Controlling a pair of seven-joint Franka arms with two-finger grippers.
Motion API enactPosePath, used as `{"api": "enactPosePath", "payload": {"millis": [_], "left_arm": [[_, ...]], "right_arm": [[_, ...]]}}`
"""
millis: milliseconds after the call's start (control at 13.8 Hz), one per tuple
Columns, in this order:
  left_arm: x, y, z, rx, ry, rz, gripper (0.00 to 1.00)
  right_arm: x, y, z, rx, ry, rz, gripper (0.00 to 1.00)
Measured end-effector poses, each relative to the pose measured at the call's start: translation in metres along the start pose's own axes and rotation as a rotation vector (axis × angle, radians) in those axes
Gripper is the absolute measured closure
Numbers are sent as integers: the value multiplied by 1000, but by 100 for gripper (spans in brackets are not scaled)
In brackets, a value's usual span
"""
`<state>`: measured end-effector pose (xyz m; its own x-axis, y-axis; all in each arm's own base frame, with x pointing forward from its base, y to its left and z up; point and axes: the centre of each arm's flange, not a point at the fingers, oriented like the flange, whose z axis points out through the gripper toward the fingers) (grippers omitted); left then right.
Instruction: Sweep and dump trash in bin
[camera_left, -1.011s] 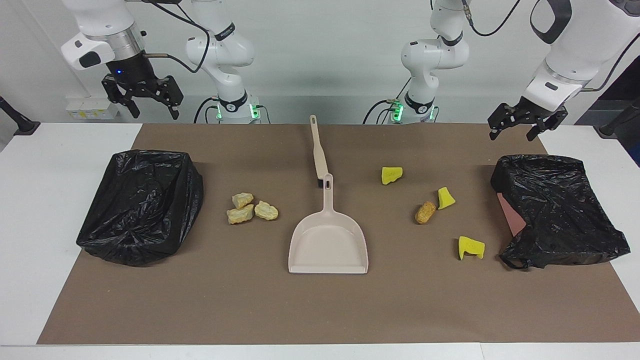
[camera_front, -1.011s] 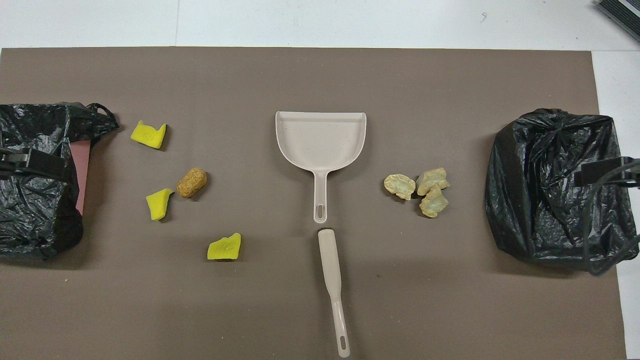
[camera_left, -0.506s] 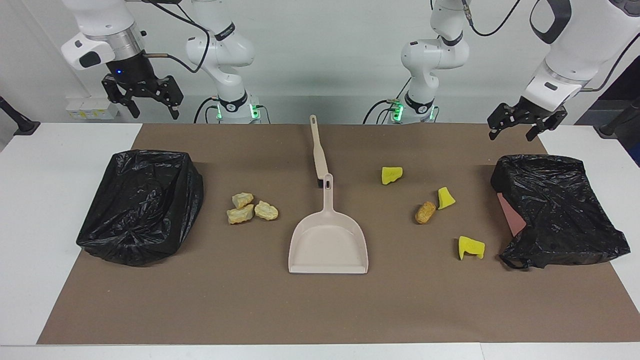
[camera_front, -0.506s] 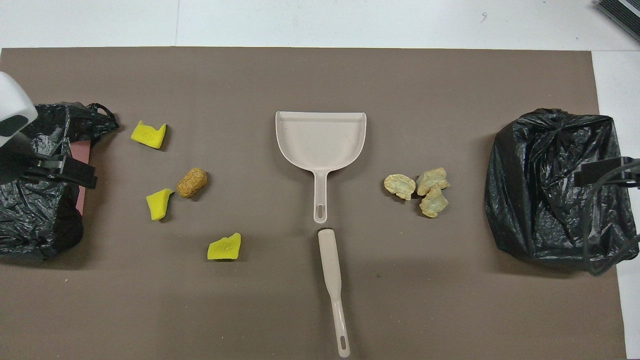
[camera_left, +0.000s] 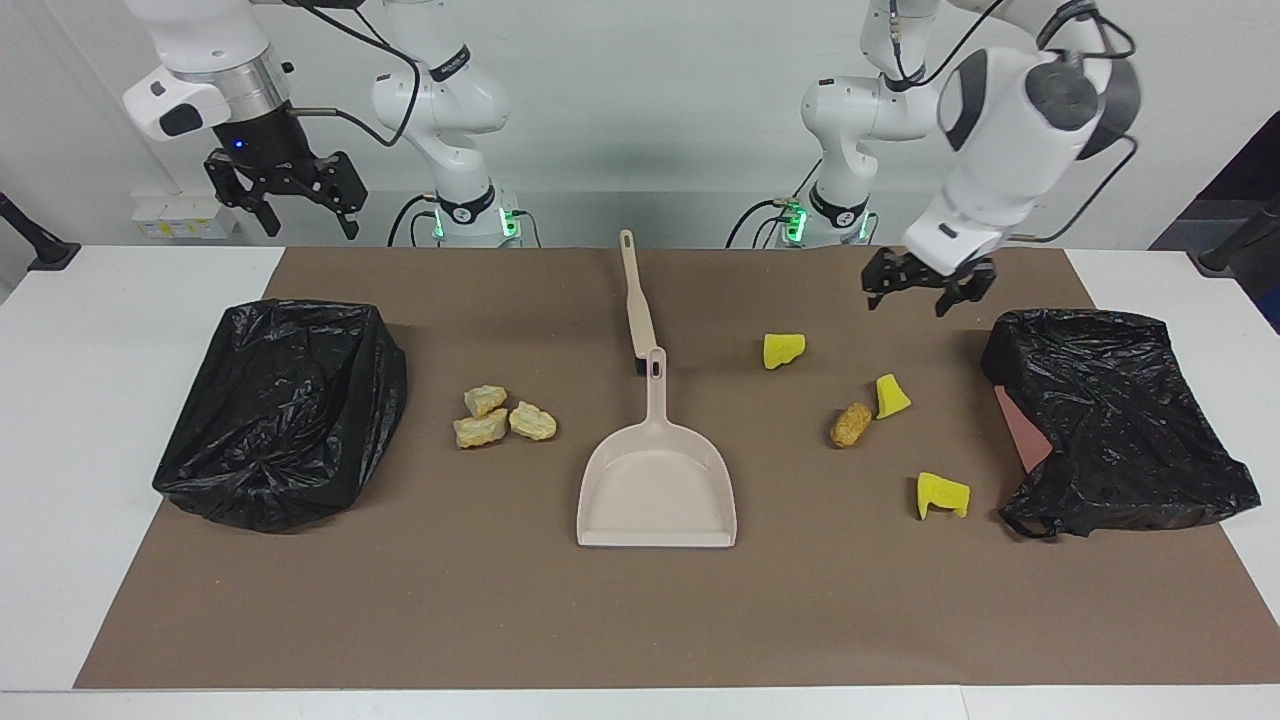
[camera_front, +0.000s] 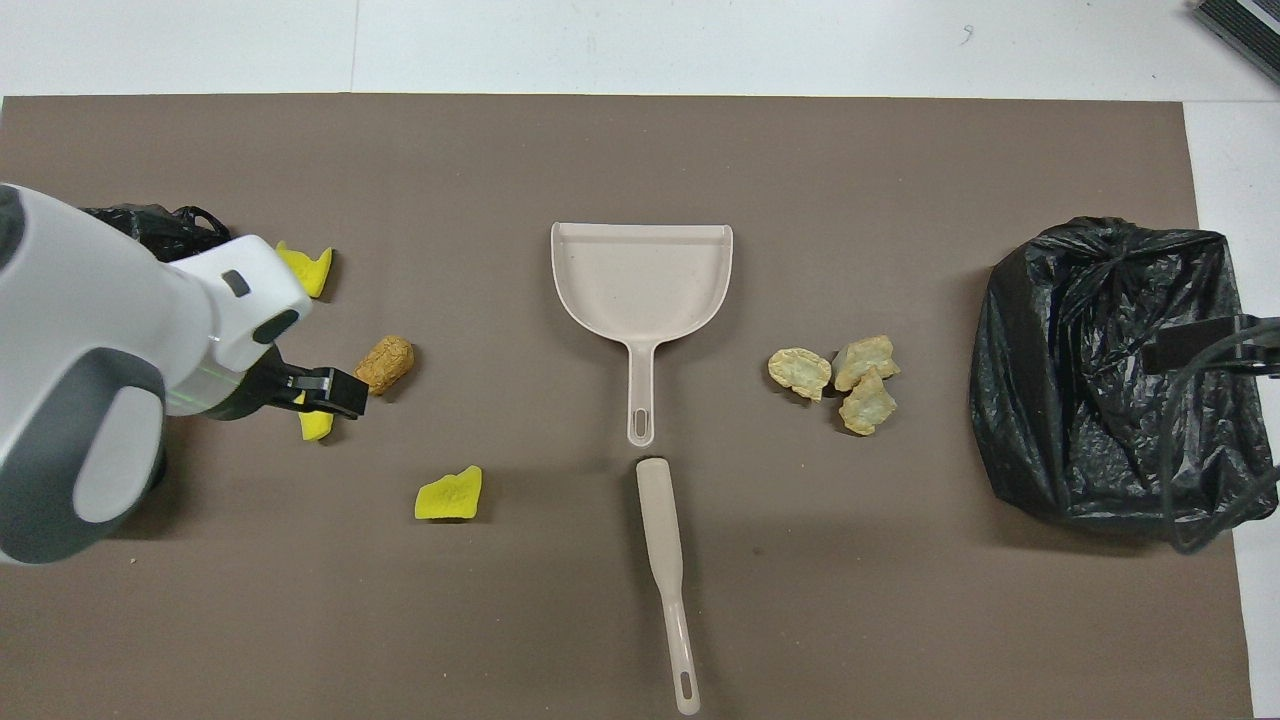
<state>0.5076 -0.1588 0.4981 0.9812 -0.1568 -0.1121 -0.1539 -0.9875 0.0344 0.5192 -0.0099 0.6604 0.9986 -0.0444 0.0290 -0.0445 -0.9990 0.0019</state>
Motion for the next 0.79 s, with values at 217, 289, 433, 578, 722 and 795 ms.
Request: {"api": "enactPosePath", "payload": {"millis": [217, 289, 433, 578, 722, 795], "left_arm": [[-15, 50, 27, -20, 8, -20, 0], [-22, 64, 33, -28, 8, -20, 0], [-42, 94, 45, -31, 8, -14, 0], [-65, 134, 58, -28, 16, -9, 0], [-86, 170, 75, -44, 1, 10, 0], [-97, 187, 84, -57, -6, 14, 0]], "right_arm": [[0, -4, 0, 2, -1, -9, 0], [0, -3, 1, 4, -1, -8, 0], [0, -1, 1, 5, -1, -4, 0], [0, 2, 1, 6, -1, 1, 0], [0, 3, 1, 6, -2, 2, 0], [0, 3, 1, 6, -3, 2, 0]]}}
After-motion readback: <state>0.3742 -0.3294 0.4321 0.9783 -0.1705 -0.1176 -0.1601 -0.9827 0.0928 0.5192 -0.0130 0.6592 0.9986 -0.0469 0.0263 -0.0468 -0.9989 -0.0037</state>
